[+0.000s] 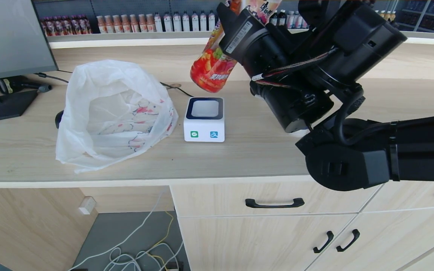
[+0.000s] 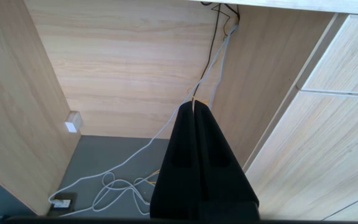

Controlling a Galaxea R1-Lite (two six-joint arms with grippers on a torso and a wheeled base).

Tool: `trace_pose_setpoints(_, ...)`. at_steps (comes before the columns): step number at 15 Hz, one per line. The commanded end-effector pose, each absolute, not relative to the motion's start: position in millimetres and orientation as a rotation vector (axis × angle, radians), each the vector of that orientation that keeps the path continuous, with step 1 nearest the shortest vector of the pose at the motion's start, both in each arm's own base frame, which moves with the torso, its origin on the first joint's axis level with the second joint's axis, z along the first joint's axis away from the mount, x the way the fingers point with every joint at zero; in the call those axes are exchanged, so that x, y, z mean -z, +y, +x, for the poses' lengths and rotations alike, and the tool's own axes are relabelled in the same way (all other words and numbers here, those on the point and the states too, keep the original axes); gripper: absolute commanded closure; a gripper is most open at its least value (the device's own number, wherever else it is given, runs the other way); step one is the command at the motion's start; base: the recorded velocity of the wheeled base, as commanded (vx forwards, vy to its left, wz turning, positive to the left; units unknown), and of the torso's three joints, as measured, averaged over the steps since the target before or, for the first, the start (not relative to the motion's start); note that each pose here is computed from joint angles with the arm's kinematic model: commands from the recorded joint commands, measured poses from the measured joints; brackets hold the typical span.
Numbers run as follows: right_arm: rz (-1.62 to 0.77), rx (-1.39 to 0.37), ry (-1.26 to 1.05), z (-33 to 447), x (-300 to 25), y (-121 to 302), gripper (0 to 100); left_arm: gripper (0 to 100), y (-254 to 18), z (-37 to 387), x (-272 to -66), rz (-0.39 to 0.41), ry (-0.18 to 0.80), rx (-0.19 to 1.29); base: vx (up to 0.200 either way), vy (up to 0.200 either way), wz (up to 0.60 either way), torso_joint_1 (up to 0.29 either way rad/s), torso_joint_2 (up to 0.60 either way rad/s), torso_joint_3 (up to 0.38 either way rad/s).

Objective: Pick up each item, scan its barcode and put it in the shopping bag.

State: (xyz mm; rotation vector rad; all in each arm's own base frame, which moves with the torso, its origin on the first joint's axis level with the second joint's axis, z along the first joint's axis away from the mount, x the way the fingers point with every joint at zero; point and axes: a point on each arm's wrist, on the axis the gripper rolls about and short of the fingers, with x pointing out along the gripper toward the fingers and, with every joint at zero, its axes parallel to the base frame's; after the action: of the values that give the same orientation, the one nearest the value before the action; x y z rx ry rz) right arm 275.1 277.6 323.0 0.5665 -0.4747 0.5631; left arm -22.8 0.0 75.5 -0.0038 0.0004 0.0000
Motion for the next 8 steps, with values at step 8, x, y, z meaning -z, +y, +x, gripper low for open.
trace_pose_setpoints(8,0.561,-0.543,-0.479,280.6,-323.8,266.6,100,100,0.0,-22.8,-75.5,-0.006,0.000,0.000,0.000,0.200,0.00,0.004,0.00,0.003)
